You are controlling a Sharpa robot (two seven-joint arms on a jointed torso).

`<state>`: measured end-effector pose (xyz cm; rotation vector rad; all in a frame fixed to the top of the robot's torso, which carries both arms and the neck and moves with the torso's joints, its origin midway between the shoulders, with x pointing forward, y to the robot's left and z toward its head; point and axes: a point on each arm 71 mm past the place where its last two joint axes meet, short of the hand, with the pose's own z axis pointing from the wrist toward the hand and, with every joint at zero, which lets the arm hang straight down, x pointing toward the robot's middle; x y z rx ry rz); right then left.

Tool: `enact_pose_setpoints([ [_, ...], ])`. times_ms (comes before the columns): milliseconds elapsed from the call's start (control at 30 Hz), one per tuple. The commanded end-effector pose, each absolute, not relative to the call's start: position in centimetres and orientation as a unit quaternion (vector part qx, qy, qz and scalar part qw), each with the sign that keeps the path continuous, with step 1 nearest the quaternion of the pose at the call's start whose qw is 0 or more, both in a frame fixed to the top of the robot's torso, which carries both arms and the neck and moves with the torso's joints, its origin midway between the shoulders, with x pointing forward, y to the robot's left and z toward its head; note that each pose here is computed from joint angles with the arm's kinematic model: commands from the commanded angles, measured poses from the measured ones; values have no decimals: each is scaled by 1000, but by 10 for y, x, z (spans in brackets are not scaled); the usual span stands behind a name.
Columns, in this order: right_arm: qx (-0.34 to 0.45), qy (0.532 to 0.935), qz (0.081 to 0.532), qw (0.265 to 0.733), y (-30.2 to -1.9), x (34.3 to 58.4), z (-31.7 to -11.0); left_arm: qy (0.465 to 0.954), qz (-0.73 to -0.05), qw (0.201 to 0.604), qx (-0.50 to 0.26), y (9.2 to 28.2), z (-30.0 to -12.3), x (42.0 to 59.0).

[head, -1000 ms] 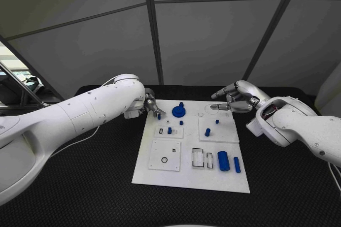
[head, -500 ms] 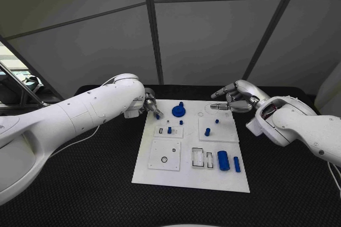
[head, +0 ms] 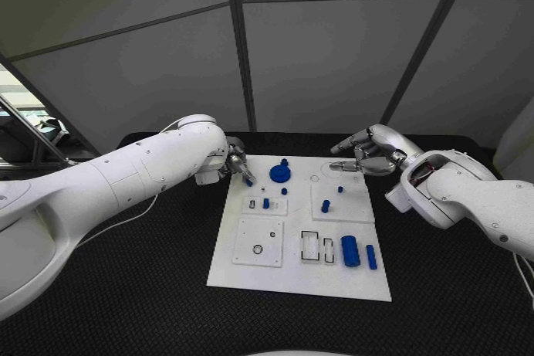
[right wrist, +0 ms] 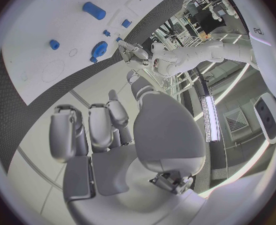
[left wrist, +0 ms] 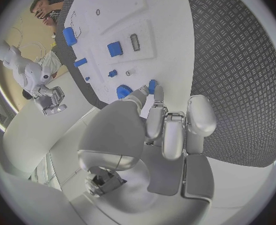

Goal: Assemble the parts on the task board

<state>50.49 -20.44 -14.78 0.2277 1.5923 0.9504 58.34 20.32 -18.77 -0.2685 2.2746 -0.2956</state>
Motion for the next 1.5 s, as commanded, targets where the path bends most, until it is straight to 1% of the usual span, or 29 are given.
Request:
enact_pose_setpoints([
  [33, 94, 684, 414, 593, -203, 505, -146, 897, -136, 404, -115, 205, -186, 582],
  [267, 95, 684, 413, 593, -204, 505, -146, 887, -166, 411, -130, 211, -180, 573],
  [533, 97, 684, 412, 594, -206, 506, -147, 864, -196, 438, -154, 218, -172, 551],
  [700, 98, 685, 410, 594, -207, 507, -147, 853, -203, 450, -167, 220, -171, 537],
  [867, 98, 685, 410, 594, -208, 507, -147, 857, -198, 448, -162, 219, -177, 524],
  [1100, 98, 685, 410, 594, -208, 507, -148, 872, -174, 440, -127, 216, -192, 513],
  [1267, 98, 685, 409, 595, -209, 507, -148, 878, -165, 436, -108, 213, -198, 511],
  [1500, 98, 685, 409, 594, -208, 508, -148, 882, -163, 431, -95, 207, -201, 510],
])
